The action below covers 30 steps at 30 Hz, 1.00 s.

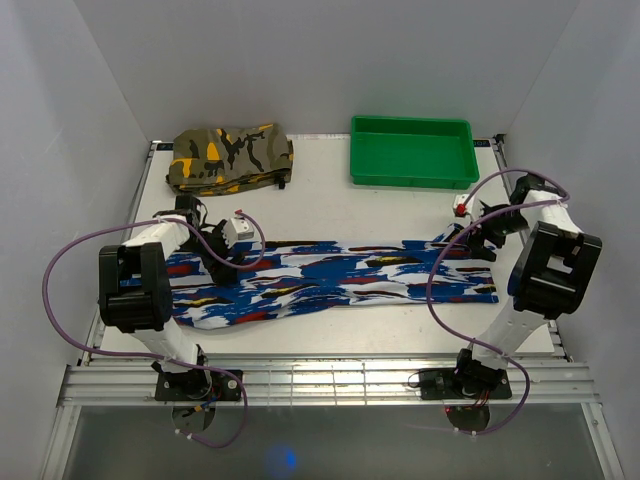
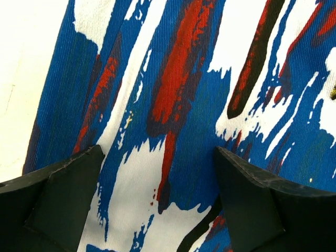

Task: Fold and stack the trousers
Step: Fold the trousers

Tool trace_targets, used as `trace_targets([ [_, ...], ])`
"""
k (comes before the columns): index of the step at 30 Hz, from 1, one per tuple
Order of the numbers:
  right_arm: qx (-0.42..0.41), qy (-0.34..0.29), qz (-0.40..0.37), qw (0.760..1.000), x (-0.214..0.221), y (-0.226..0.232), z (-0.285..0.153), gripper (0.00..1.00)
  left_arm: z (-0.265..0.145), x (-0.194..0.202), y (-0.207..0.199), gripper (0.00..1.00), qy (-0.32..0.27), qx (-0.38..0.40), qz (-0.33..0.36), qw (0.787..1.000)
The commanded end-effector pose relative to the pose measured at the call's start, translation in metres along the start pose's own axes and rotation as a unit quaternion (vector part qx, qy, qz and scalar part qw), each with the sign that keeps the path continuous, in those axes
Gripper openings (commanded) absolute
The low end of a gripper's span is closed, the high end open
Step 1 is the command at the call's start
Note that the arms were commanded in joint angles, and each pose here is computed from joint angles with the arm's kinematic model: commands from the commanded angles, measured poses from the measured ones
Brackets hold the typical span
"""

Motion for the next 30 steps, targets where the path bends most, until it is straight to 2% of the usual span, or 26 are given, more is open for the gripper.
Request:
trace_targets([
  [1,-0.015,0.012,-0.03,0.999,0.006,0.0,0.014,0.88,-0.005,0.004,-0.003,0.98,0.006,-0.005,0.001,1.0],
  [4,-0.039,0.028,-0.033,0.998,0.014,0.011,0.025,0.87,-0.004,0.002,0.0,0.98,0.001,-0.01,-0.011,1.0],
  [6,-0.054,0.044,-0.036,0.997,0.021,0.017,0.031,0.82,-0.007,-0.003,0.003,0.98,-0.013,-0.015,-0.023,1.0],
  [7,-0.06,0.048,-0.035,0.996,0.024,0.022,0.034,0.64,-0.009,-0.006,0.004,0.98,-0.019,-0.02,-0.023,0.999],
  [9,-0.068,0.06,-0.031,0.995,0.028,0.026,0.033,0.45,-0.012,-0.012,0.009,0.98,-0.031,-0.032,-0.029,0.999],
  [10,-0.063,0.063,-0.028,0.996,0.027,0.025,0.029,0.3,-0.016,-0.015,0.01,0.98,-0.04,-0.037,-0.027,0.998],
  [13,-0.038,0.058,-0.024,0.997,0.02,0.019,0.01,0.08,-0.021,-0.02,0.012,0.98,-0.054,-0.048,-0.028,0.997],
  [19,0.05,0.023,-0.027,0.998,-0.015,-0.005,-0.055,0.08,-0.022,-0.015,0.011,0.98,-0.064,-0.071,-0.028,0.995],
  [24,0.094,0.028,-0.058,0.994,-0.032,0.004,-0.09,0.08,-0.017,0.0,0.014,0.98,-0.057,-0.095,-0.039,0.993],
  [27,0.108,0.042,-0.069,0.991,-0.042,0.015,-0.11,0.08,-0.01,0.017,0.017,0.97,-0.028,-0.107,-0.053,0.992],
  [30,0.108,0.047,-0.072,0.99,-0.055,0.031,-0.13,0.08,-0.002,0.041,0.019,0.9,0.001,-0.109,-0.079,0.991],
])
Point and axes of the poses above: each gripper's point midway between its finger pads, its own z axis out along the fingers, its own y axis along the line the jaws close on, x = y × z, the point moved 2 cm from there along -z, back along the fingers, and after that the axes turned 3 degrees about -z, right-handed, at the moved point
